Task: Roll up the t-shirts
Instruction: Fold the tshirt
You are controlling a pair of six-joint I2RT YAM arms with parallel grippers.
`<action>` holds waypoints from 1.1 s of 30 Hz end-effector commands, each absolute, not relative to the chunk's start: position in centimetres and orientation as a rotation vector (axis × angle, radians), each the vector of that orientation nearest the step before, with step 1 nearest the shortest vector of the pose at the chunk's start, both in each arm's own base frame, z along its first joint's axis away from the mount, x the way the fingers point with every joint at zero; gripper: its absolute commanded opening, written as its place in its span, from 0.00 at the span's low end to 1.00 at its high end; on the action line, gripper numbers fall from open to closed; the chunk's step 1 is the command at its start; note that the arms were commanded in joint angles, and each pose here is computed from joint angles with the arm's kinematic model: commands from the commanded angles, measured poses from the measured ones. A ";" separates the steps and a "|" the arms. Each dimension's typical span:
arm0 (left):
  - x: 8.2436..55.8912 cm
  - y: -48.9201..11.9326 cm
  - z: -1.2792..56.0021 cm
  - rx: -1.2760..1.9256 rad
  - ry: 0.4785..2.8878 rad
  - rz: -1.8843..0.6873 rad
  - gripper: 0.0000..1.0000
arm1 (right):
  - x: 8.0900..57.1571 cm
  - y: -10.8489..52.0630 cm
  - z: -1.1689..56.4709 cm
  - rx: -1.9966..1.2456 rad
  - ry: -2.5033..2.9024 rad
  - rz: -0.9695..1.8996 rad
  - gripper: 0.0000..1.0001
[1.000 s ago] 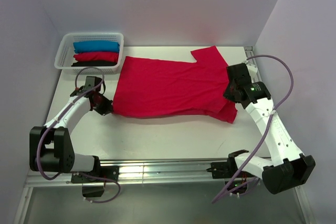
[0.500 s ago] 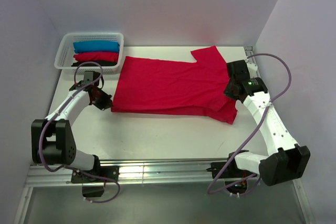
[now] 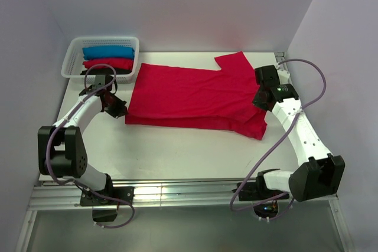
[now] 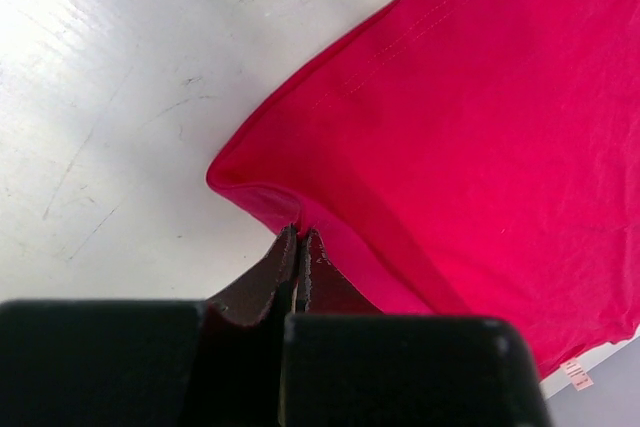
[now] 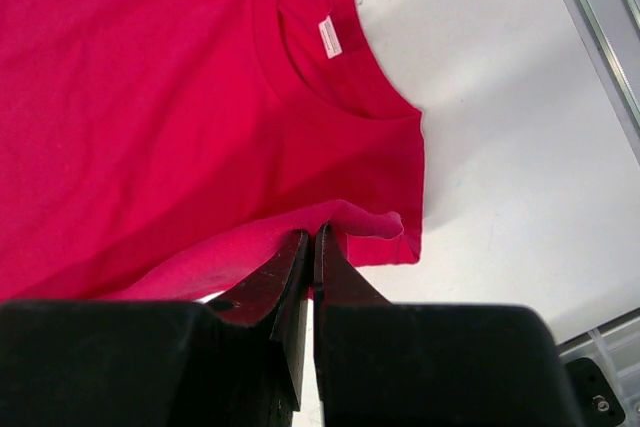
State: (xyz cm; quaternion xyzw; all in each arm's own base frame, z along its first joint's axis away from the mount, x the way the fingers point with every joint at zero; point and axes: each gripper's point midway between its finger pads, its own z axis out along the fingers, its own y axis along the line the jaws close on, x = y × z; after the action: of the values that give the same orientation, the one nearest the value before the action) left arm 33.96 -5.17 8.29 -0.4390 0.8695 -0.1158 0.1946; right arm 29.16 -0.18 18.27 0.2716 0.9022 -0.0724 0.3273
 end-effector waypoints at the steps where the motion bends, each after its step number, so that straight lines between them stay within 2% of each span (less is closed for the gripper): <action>1: 36.0 -5.0 9.6 -1.176 2.400 -0.349 0.00 | 31.3 -0.7 20.3 0.732 2.277 -0.180 0.00; 23: 39.1 -5.3 7.9 -1.210 2.394 -0.362 0.00 | 35.3 -1.3 18.6 0.718 2.310 -0.285 0.00; 33: 39.9 -5.5 7.3 -1.207 2.389 -0.370 0.00 | 37.3 -1.3 15.8 0.717 2.368 -0.310 0.00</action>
State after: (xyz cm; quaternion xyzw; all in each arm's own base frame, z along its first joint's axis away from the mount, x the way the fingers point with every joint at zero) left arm 37.92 -5.42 6.12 -0.4397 0.8700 -0.1160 0.1908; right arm 35.58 -0.57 14.60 0.2656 0.9122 -0.1113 0.2913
